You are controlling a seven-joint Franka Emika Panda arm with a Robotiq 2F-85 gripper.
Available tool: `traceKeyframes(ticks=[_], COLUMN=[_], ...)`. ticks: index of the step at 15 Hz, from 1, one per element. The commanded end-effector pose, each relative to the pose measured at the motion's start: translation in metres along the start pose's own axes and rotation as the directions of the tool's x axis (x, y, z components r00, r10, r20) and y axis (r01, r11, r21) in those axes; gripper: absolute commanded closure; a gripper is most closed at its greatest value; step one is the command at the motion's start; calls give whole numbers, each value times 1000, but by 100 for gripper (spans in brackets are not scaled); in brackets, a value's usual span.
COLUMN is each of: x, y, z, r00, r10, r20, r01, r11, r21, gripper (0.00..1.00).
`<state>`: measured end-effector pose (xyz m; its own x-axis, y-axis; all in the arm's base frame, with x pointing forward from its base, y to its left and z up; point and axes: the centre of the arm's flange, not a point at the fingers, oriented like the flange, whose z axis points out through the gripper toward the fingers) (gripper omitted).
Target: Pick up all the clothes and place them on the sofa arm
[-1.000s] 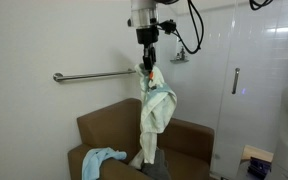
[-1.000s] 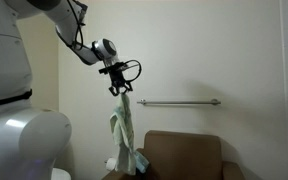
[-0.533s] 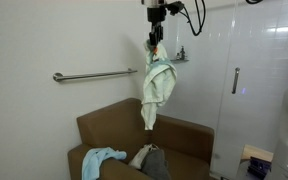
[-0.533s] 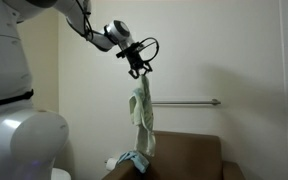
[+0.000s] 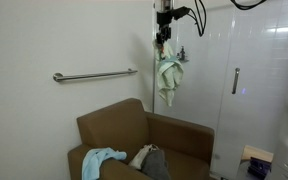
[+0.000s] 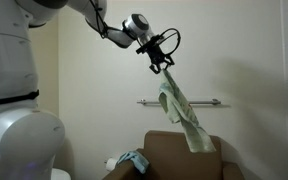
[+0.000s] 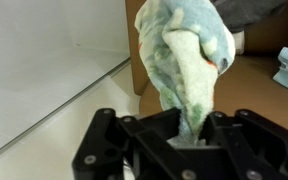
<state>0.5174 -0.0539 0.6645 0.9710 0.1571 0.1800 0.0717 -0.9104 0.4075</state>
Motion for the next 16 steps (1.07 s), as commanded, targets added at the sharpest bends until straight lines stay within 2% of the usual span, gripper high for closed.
traceKeyframes(ticks=[1, 4, 7, 10, 13, 16], x=[0, 1, 17, 49, 98, 124], y=[-3, -4, -11, -21, -20, -12], z=[-2, -3, -6, -9, -10, 1], r00=[1000, 1000, 998, 994, 983, 972], r10=[-5, -7, 64, 104, 166, 223], r20=[-3, -5, -18, -42, -81, -70], r01=[5, 7, -64, -104, -167, -223], r11=[1000, 1000, 998, 995, 986, 975], r21=[0, 0, 0, -2, -5, 13], gripper=[100, 100, 100, 100, 100, 100])
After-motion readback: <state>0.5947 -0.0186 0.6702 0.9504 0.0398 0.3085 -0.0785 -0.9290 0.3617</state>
